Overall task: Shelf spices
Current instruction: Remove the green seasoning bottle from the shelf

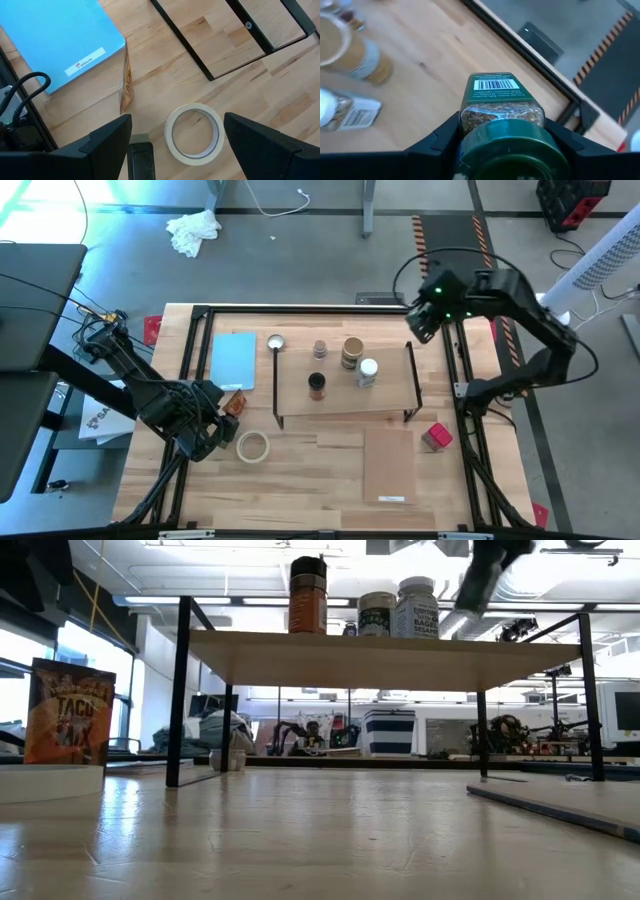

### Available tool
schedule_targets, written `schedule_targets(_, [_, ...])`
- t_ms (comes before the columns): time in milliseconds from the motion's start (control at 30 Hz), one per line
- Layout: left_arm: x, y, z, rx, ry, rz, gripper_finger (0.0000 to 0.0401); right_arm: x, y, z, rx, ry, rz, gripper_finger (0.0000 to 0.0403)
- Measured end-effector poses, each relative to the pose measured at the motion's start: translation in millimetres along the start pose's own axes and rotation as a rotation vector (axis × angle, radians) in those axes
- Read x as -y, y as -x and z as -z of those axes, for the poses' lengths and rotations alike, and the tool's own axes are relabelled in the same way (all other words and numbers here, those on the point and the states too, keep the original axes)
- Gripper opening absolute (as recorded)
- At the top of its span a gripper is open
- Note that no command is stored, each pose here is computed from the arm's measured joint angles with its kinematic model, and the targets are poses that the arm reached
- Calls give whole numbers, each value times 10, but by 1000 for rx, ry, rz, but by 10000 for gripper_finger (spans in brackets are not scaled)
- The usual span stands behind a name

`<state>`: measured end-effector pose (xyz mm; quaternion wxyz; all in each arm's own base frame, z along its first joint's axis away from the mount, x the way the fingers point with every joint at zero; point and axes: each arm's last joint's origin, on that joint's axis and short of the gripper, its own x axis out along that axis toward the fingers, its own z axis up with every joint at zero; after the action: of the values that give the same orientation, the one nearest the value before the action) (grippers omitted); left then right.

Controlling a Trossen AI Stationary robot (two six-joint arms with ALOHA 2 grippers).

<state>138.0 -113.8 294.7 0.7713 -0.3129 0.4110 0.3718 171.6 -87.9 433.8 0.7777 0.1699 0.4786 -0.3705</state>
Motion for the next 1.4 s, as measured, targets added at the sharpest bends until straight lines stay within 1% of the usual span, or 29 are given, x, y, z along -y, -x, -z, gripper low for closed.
schedule_targets(100, [0,0,0,1,-7,0,314,66,-92,75,-35,-88,33,184])
schedule_targets(200, [0,0,-1,2,-16,0,314,124,-268,141,-100,-139,83,184])
schedule_targets(333, [-2,0,-1,3,-27,-1,314,228,-613,218,-216,-193,174,184])
schedule_targets(400, [-2,0,-1,3,-28,-2,314,293,-806,269,-268,-219,196,184])
schedule_targets(533, [-2,0,-1,2,-28,-2,314,416,-1182,397,-360,-284,170,184])
schedule_targets(600, [-2,0,1,-3,-28,-3,314,461,-1342,451,-375,-321,146,184])
schedule_targets(767, [-2,0,6,-20,-26,-5,314,552,-1640,583,-389,-396,131,185])
schedule_targets(900, [4,0,15,-48,-20,-4,314,606,-1809,729,-435,-468,137,185])
schedule_targets(1100, [7,0,18,-57,-20,-2,314,632,-2007,927,-488,-527,127,185])
schedule_targets(1200, [7,0,18,-57,-20,-2,314,628,-2064,966,-488,-543,97,186])
schedule_targets(1400, [7,0,20,-63,-20,-3,314,623,-2092,980,-482,-567,90,187])
